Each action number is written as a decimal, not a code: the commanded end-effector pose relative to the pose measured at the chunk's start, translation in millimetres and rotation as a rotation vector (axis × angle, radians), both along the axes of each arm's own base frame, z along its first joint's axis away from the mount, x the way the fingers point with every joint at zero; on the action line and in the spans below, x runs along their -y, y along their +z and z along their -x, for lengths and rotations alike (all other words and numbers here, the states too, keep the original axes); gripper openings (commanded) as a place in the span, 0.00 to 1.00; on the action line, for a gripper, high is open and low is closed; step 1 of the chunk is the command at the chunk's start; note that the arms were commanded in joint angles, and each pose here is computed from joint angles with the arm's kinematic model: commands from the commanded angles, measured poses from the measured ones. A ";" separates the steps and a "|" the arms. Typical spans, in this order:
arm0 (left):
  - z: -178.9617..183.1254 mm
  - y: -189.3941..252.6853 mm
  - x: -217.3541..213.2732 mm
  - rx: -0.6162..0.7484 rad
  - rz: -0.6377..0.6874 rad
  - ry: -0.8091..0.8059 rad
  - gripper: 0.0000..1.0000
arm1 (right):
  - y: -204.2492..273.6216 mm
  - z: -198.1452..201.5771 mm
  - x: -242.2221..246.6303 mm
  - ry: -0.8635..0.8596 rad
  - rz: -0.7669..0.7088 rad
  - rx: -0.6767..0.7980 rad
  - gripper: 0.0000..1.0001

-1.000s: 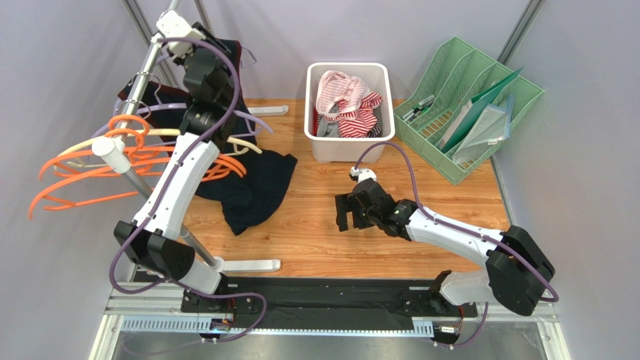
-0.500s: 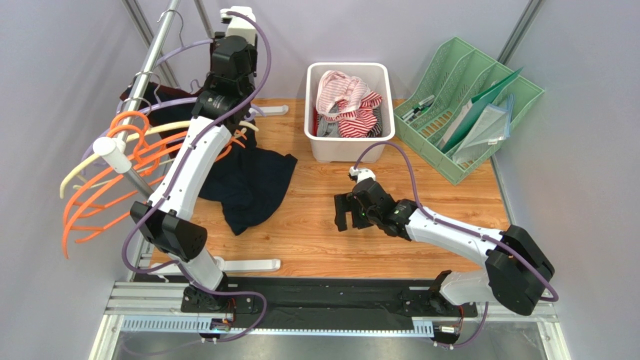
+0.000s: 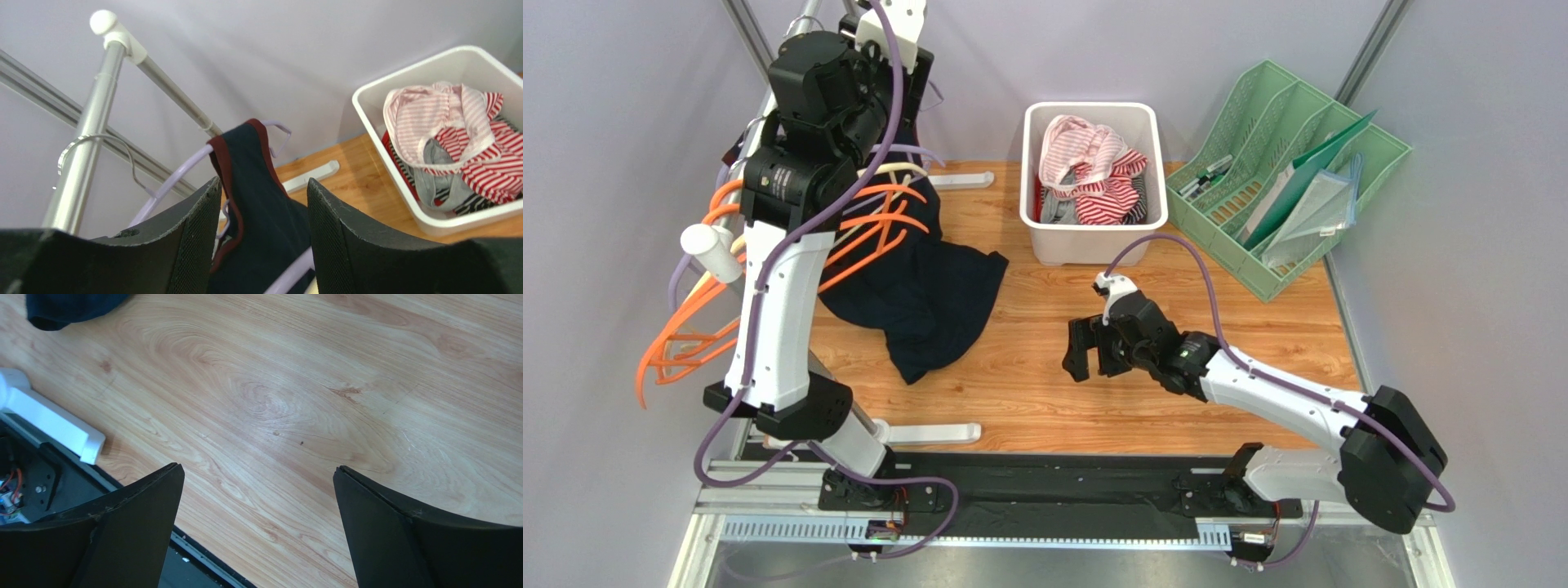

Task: Remove the tank top from the hanger
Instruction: Pick up the hanger from the clothesline.

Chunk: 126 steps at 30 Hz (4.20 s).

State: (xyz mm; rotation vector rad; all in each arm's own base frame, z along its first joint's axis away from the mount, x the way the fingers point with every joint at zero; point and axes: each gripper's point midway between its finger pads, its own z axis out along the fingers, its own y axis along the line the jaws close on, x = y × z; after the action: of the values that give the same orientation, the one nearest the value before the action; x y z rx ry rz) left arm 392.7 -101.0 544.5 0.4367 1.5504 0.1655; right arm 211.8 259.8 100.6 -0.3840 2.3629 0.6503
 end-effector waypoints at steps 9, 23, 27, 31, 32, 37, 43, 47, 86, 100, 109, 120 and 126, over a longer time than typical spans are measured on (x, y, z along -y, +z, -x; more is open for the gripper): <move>41.6 -31.0 8.1 -0.115 0.216 -0.061 0.62 | 131.2 -29.0 -46.7 0.064 -0.221 0.188 1.00; -11.5 -43.6 -6.9 -0.063 0.769 0.288 0.66 | 148.9 -33.8 -46.1 0.023 -0.242 0.195 1.00; -34.7 -25.9 -19.5 0.126 0.840 0.410 0.72 | 146.1 -31.1 -41.0 0.022 -0.224 0.196 1.00; -59.7 -28.3 -29.6 0.215 0.914 0.540 0.76 | 149.4 -29.9 -39.2 0.026 -0.215 0.196 1.00; -63.8 -20.9 -29.6 0.254 0.947 0.541 0.76 | 150.2 -30.1 -38.5 0.025 -0.213 0.196 1.00; -96.1 -16.1 -34.7 0.428 0.965 0.615 0.76 | 148.1 -27.8 -35.7 0.028 -0.190 0.180 1.00; -96.6 -35.9 -51.4 0.508 0.987 0.767 0.73 | 133.0 -35.7 -31.6 -0.007 -0.138 0.176 1.00; -91.5 -38.4 -63.6 0.574 0.940 0.820 0.71 | 121.2 -38.5 -32.6 -0.005 -0.099 0.158 1.00; -89.9 -20.3 -129.1 0.833 1.088 0.773 0.56 | 95.0 -38.5 -52.4 0.048 -0.100 0.086 1.00; -84.3 -20.1 -129.5 0.864 1.105 0.726 0.28 | 89.7 -40.0 -47.0 0.035 -0.087 0.086 1.00; -87.4 -12.0 -117.4 0.844 1.116 0.644 0.06 | 88.7 -39.8 -51.1 0.042 -0.101 0.078 1.00; -113.4 -15.5 -71.7 0.661 1.224 0.400 0.00 | 94.9 -36.8 -48.8 0.038 -0.122 0.083 1.00; -114.2 -21.0 -33.1 0.494 1.235 0.263 0.00 | 103.3 -32.0 -45.9 0.035 -0.149 0.092 1.00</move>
State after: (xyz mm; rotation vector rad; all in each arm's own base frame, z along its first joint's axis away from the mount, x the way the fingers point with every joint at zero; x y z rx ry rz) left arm 529.5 -35.5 482.8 -0.8338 0.9387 -0.2408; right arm 242.4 303.4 180.0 -0.4121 2.2852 0.7393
